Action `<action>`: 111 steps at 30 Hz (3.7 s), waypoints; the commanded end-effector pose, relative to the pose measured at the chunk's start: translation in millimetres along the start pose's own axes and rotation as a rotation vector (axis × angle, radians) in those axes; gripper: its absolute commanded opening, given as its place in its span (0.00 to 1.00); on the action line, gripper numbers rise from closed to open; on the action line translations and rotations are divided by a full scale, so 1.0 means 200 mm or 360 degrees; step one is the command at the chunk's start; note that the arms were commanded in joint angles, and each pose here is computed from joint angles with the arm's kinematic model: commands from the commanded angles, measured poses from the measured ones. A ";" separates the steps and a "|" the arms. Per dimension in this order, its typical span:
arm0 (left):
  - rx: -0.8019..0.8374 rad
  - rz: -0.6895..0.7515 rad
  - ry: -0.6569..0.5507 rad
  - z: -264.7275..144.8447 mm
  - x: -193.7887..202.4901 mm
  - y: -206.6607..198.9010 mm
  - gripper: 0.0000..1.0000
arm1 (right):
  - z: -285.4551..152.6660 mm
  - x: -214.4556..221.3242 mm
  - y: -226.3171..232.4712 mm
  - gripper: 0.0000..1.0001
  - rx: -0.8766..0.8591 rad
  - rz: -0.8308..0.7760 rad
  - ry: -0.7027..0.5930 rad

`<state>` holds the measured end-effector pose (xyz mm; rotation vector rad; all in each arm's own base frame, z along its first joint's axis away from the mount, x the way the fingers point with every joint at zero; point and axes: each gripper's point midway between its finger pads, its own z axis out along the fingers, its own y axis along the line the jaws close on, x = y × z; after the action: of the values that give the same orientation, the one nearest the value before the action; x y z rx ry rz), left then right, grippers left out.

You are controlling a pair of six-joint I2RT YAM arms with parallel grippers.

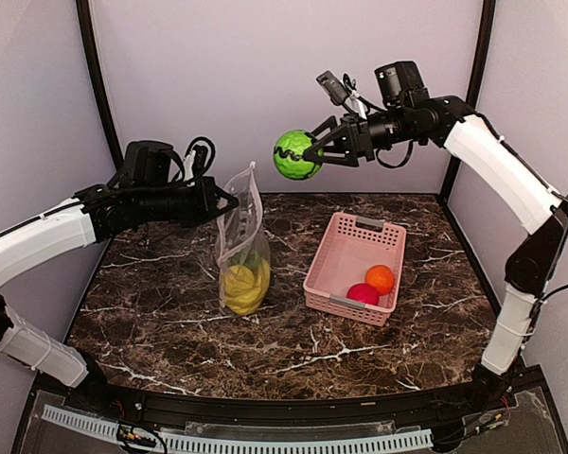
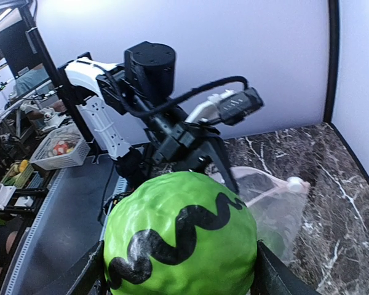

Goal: Place the food in the zip-top bag and seal the zipper
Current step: Pick up the fake fruit from the bin, then place the fake fruit in the zipper food storage bag, then adjust the zipper food storage bag at the center of the board.

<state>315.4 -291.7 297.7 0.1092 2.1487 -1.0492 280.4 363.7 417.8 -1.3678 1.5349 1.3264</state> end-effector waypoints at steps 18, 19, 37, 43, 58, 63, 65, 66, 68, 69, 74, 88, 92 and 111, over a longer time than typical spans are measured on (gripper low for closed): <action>0.0111 -0.0020 -0.0046 -0.03 -0.07 -0.10 0.01 | 0.51 0.18 -0.05 0.60 -0.0074 0.0102 0.0174; 0.0111 -0.0019 -0.0045 -0.03 -0.07 -0.10 0.01 | 0.52 0.19 -0.06 0.60 -0.0063 0.0119 0.0187; 0.0085 -0.0035 -0.0134 -0.06 -0.12 -0.09 0.01 | 0.56 0.48 -0.22 0.62 0.0438 0.0019 0.0550; 0.0125 -0.0067 -0.0172 -0.05 -0.15 -0.11 0.01 | 0.63 0.54 -0.19 0.65 0.0551 -0.0146 0.0688; 0.0068 -0.0072 -0.0134 -0.04 -0.09 -0.05 0.01 | 0.54 0.24 -0.09 0.89 0.0625 -0.0276 0.0479; 0.0077 -0.0073 -0.0133 -0.03 -0.09 -0.05 0.01 | 0.43 0.25 -0.20 0.79 0.0894 -0.0290 0.0515; 0.0082 -0.0073 -0.0133 -0.03 -0.09 -0.06 0.01 | 0.39 0.29 -0.25 0.75 0.0942 -0.0237 0.0527; 0.0083 -0.0072 -0.0136 -0.03 -0.09 -0.06 0.01 | 0.38 0.31 -0.27 0.73 0.0954 -0.0202 0.0534; 0.0086 -0.0069 -0.0135 -0.03 -0.09 -0.06 0.01 | 0.35 0.36 -0.32 0.69 0.0967 -0.0143 0.0550; 0.0086 -0.0067 -0.0135 -0.03 -0.09 -0.06 0.01 | 0.35 0.39 -0.34 0.66 0.0962 -0.0117 0.0559; 0.0084 -0.0066 -0.0132 -0.04 -0.09 -0.06 0.01 | 0.36 0.46 -0.37 0.52 0.0851 0.0000 0.0559; 0.0087 -0.0064 -0.0120 -0.04 -0.08 -0.06 0.01 | 0.49 0.54 -0.28 0.42 0.0495 0.0155 0.0541; 0.0090 -0.0065 -0.0122 -0.05 -0.08 -0.06 0.01 | 0.52 0.58 -0.30 0.41 0.0485 0.0193 0.0560; -0.0069 0.0039 -0.0153 -0.07 -0.09 0.02 0.01 | 0.36 0.25 -0.05 0.00 0.0457 -0.0009 0.0365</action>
<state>324.5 -285.0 308.6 0.0467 2.0863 -1.0469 294.4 423.0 298.4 -1.3498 1.9652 0.8570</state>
